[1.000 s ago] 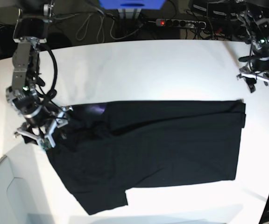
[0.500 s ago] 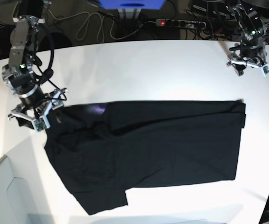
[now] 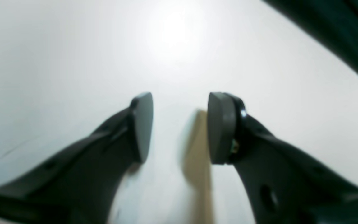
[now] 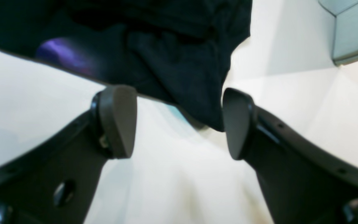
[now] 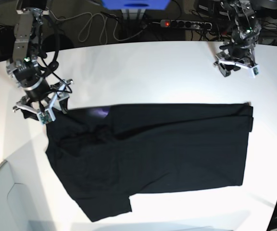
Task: Fold the T-shirt properly
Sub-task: 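Regrasp the folded edge with both grippers at its corners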
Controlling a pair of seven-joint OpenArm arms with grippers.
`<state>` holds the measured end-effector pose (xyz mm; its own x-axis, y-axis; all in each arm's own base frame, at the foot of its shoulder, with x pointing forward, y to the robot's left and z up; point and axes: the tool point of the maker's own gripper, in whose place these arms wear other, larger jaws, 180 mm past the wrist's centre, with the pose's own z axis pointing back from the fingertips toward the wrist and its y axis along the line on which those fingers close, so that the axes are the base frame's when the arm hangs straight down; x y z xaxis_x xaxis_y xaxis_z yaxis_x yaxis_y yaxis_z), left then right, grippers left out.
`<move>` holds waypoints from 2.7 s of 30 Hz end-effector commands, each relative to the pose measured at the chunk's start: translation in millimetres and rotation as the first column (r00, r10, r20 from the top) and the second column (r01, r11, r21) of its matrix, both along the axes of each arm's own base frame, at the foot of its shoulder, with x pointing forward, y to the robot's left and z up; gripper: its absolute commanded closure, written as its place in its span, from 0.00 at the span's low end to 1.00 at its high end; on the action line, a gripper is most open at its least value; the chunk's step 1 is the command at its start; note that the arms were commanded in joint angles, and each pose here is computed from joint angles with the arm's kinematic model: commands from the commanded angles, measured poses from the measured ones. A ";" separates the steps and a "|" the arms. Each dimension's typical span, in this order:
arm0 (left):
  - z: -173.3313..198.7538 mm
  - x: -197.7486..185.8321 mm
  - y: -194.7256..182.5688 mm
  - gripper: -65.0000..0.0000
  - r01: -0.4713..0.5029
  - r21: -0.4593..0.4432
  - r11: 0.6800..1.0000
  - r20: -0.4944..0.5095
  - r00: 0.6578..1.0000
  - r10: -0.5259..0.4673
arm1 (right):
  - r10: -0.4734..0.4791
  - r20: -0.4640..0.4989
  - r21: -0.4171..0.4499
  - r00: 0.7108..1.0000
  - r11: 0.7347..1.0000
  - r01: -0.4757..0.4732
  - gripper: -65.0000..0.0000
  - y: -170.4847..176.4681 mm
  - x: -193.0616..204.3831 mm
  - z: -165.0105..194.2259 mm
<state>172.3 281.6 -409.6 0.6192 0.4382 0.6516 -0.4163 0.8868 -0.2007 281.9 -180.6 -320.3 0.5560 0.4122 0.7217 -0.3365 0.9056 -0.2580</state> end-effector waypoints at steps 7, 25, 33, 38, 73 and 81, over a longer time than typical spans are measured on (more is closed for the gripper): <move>41.0 10.0 55.6 0.51 -0.112 0.102 0.988 0.105 0.989 0.102 | 0.015 0.022 -0.003 1.000 1.000 -0.015 0.36 0.7 -1.6 5.3; 52.3 87.6 122.2 0.51 -0.165 0.118 0.979 0.173 0.974 0.143 | 0.017 0.020 -0.005 1.000 1.000 -0.016 0.36 0.6 -1.4 5.3; 57.2 103.5 111.5 0.51 -0.137 0.110 0.984 0.196 0.974 0.114 | 0.022 0.019 -0.002 1.000 1.000 -0.022 0.36 3.1 -1.5 4.8; 55.2 118.9 91.6 0.51 -0.078 0.102 0.992 0.195 0.979 0.057 | 0.021 0.018 -0.003 1.000 1.000 -0.021 0.36 2.8 -1.3 4.8; 28.7 135.5 76.9 0.72 -0.038 0.118 0.992 0.121 0.992 0.024 | 0.017 0.017 -0.011 1.000 1.000 -0.016 0.36 -0.8 -1.3 5.4; 8.2 125.8 80.7 0.96 -0.054 0.090 0.994 0.070 0.996 0.048 | 0.016 0.020 -0.011 1.000 1.000 -0.016 0.36 -1.0 0.0 6.2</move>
<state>293.8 354.8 -410.6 0.5615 0.4193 0.7134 -0.4490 0.8785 -0.1630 275.2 -180.6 -326.4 0.5727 0.4149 0.7070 -0.3437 0.9045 -0.2524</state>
